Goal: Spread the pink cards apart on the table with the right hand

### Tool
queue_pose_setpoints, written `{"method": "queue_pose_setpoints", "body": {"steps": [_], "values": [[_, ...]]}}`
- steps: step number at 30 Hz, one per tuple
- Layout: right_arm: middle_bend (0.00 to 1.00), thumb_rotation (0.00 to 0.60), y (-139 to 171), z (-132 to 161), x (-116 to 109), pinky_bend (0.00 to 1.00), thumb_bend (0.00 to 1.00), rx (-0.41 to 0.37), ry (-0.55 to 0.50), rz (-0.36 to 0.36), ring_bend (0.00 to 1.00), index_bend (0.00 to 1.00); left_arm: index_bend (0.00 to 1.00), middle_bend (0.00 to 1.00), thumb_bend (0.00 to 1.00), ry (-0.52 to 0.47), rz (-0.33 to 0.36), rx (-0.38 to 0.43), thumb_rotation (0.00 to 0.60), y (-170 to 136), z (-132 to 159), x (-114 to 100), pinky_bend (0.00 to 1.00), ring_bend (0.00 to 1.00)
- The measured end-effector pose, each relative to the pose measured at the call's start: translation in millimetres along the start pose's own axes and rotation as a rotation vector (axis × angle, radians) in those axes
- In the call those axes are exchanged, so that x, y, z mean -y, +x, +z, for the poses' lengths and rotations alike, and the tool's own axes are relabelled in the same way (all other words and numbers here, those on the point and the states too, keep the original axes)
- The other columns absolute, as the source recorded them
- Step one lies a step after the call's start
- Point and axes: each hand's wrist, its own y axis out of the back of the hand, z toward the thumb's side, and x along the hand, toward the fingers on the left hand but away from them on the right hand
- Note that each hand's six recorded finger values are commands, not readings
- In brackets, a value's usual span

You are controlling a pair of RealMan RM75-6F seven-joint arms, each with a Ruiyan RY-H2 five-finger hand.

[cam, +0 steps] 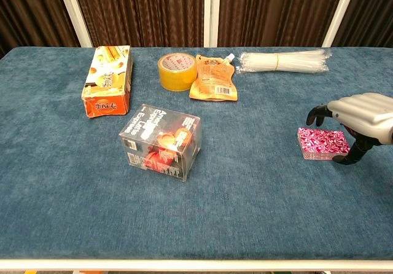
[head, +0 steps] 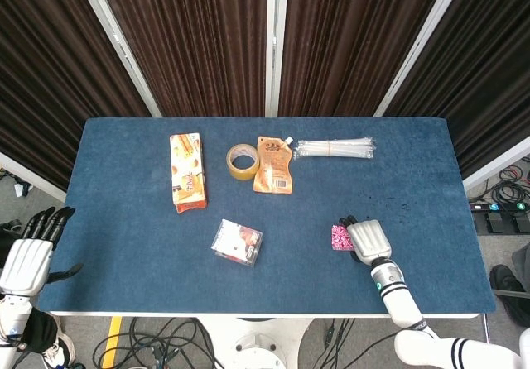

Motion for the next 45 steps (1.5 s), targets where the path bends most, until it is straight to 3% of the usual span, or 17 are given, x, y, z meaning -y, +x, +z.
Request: {"method": "queue_pose_setpoints", "body": {"steps": [45], "values": [[0.34, 0.600, -5.0, 5.9, 2.3, 0.85, 0.19, 0.001, 0.012, -0.004, 0.76, 0.30, 0.07, 0.07, 0.00, -0.006, -0.005, -0.008, 0.600, -2.0, -2.4, 2.4, 0.10, 0.00]]}}
